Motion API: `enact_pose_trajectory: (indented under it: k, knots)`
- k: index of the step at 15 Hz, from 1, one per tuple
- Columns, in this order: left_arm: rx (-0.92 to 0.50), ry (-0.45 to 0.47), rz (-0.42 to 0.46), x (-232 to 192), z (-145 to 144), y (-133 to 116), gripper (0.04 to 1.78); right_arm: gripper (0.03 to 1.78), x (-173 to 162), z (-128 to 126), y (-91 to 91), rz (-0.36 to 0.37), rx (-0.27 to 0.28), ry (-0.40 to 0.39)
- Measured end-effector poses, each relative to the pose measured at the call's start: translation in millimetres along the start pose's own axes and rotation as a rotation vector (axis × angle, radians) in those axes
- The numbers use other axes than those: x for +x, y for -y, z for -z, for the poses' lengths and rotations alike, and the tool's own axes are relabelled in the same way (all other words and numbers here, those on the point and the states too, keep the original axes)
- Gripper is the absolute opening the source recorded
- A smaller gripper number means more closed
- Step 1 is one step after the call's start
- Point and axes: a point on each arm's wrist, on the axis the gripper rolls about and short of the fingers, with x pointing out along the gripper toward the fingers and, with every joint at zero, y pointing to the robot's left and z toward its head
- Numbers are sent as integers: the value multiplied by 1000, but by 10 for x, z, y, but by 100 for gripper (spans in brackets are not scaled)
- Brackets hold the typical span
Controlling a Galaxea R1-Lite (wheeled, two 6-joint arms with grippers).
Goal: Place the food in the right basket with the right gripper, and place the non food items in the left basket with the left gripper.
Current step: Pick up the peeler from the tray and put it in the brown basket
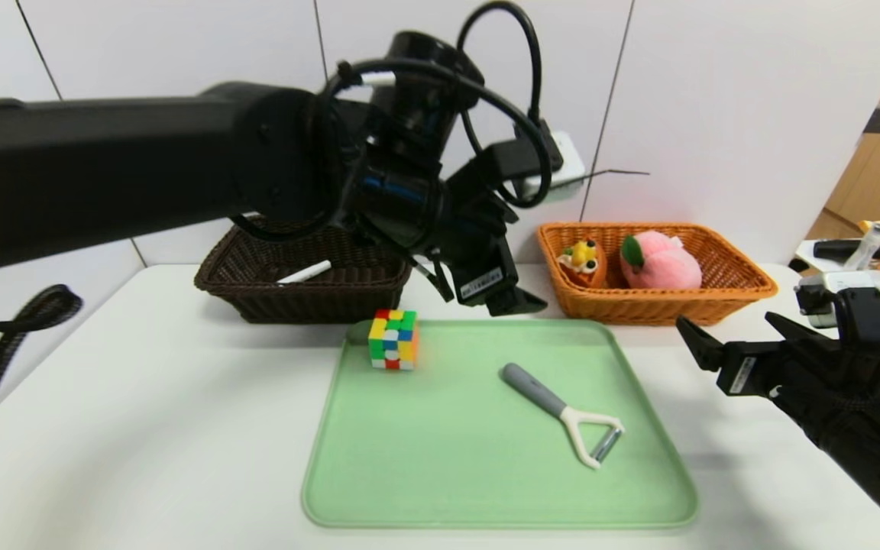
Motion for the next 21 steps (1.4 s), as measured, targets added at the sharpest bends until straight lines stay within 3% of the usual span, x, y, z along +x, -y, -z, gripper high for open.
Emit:
enact_pose_trajectory:
  k: [4, 6, 8, 11, 15, 19, 21]
  knots:
    - [-415, 43, -272, -694, -212, -131, 169, 169, -33, -106, -16, -15, 4, 50]
    - [-643, 52, -416, -942, -130, -145, 169, 169, -41, -221, -89, -56, 4, 102]
    - [-814, 38, -563, -1109, 121, -121, 169, 169, -32, -325, -159, -86, -49, 145]
    - [-898, 19, -735, -1336, 638, -19, 169, 169, 29, -465, -317, -140, -117, 175]
    - [-905, 125, -987, -1929, 1044, 143, 169, 169, 101, -689, -627, -232, -142, 179]
    - [-932, 87, -1095, -2220, 1297, 384, 169, 169, 135, -594, -946, -334, -179, 132]
    - [-942, 67, -1109, -2256, 1366, 472, 169, 169, 146, -464, -1086, -385, -227, 61]
